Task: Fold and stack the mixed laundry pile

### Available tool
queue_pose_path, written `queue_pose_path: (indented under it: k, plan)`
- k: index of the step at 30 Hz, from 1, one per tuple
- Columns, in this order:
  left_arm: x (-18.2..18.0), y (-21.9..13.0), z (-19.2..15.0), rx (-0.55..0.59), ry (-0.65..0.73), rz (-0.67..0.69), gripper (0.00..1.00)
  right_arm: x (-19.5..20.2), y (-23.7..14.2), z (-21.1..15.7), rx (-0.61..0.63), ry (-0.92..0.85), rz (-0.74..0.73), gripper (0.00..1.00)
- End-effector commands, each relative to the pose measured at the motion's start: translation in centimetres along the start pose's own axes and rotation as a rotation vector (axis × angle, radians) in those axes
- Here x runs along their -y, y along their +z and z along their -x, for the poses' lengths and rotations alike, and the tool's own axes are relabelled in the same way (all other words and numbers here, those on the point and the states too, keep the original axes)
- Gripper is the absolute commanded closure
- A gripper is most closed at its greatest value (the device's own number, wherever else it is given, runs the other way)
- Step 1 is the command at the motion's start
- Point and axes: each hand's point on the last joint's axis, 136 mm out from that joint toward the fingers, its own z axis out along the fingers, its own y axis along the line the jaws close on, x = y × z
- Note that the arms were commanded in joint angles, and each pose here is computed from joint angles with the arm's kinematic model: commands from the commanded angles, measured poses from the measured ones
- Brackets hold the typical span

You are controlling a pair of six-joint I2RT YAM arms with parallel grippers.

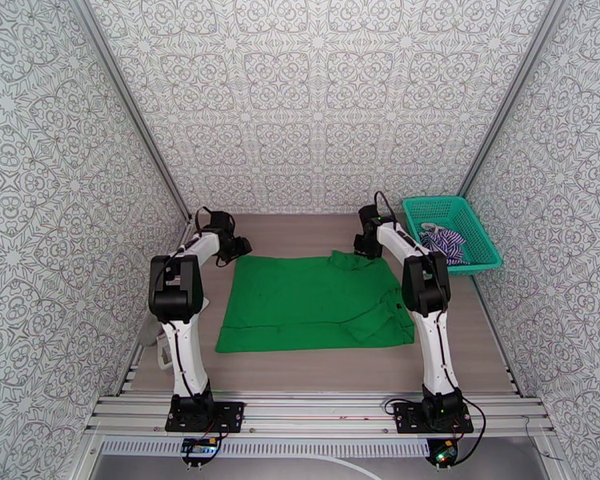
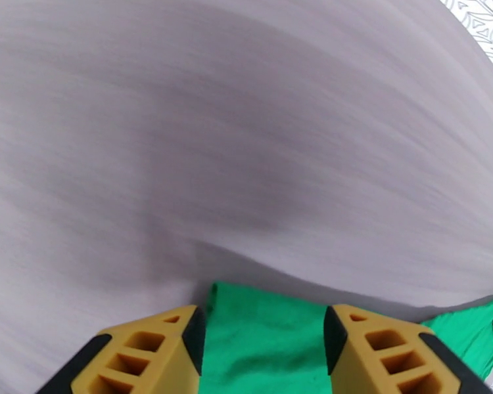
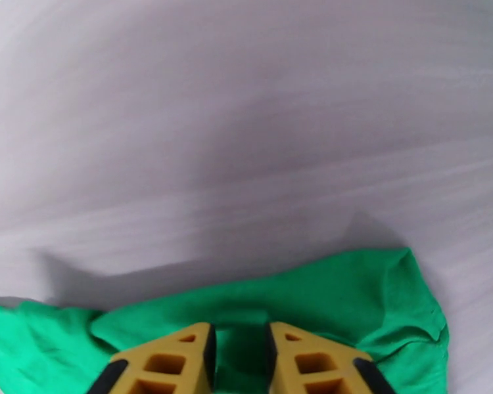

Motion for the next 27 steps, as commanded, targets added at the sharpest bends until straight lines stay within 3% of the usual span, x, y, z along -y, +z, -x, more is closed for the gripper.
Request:
queue_pose_path:
  k: [1,9,20,27]
  plan:
    - [-0.5,-0.2,0.8,0.001,0.013,0.015,0.46,0.4,-1.1,0.3,0.016,-0.011,-0.043,0.85]
    - [-1.0,1.3,0.3,-0.025,0.003,0.011,0.46,0.0,-4.8,2.4,0.086,-0.041,-0.051,1.00]
    - [-1.6,1.3,1.1,-0.025,-0.005,0.022,0.45,1.2,-8.0,5.2,0.176,-0.038,-0.054,1.00]
    - [-1.6,2.1,1.4,-0.031,-0.016,0.016,0.45,0.4,-9.0,7.7,0.244,-0.044,0.031,1.00]
